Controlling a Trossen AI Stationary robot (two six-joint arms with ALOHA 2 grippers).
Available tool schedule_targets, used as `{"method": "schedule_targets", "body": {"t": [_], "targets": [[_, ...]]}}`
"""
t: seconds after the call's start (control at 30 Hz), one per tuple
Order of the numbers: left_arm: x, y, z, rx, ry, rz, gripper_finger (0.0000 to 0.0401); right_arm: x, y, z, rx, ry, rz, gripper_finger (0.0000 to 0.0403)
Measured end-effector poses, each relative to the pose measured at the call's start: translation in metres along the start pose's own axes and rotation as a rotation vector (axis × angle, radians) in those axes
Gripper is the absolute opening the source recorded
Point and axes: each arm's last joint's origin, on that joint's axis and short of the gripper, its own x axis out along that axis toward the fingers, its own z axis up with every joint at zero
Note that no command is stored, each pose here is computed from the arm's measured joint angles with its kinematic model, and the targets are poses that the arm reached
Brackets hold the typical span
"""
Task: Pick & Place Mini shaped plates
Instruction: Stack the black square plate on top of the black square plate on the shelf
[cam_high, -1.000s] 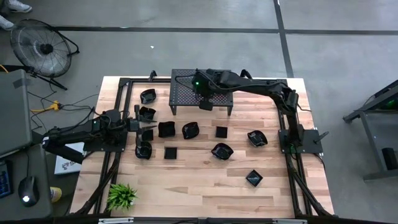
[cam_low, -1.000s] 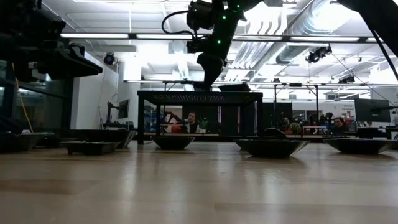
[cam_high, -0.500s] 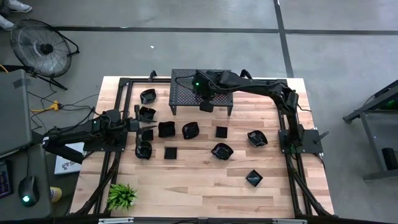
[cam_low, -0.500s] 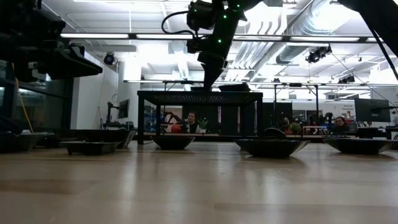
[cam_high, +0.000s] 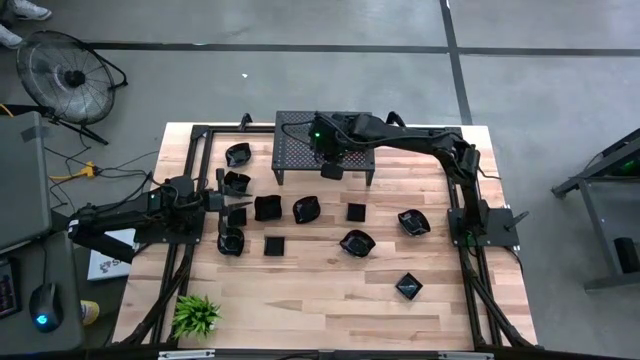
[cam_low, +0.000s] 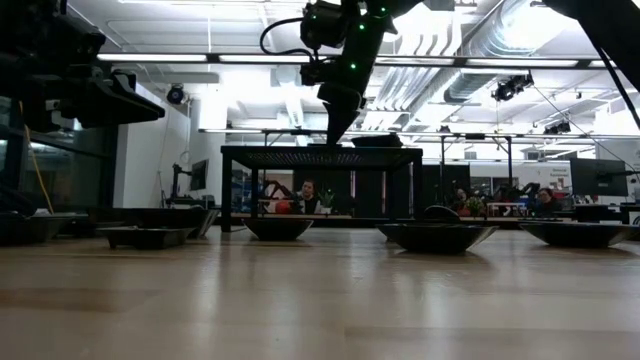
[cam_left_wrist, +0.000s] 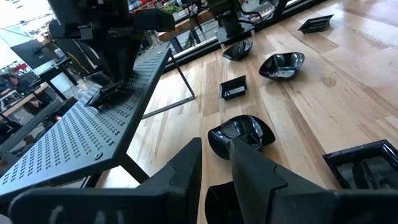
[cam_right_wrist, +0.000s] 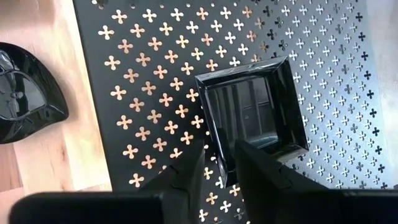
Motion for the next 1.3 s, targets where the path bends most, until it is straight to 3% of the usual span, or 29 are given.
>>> {"method": "schedule_targets", "body": {"t": [0.33,0.57,0.9,1.07,1.3], "targets": [[0.0,0.0,0.0,0.0,0.0,0.0,0.008,-0.02,-0.006,0.008,0.024,-0.031,0.032,0.014],[0.0,0.0,0.0,0.0,0.0,0.0,0.008,-0.052,-0.008,0.009,0.04,0.026,0.018,0.017],[0.0,0.0,0.0,0.0,0.0,0.0,0.008,-0.088,-0.006,-0.005,0.08,0.195,0.024,0.0162],[0.0,0.0,0.0,0.0,0.0,0.0,0.008,-0.083,-0.002,-0.015,0.12,0.282,0.046,0.0154],[0.0,0.0,0.0,0.0,0.0,0.0,0.008,-0.068,0.025,-0.036,0.092,0.405,0.098,0.0154]]}}
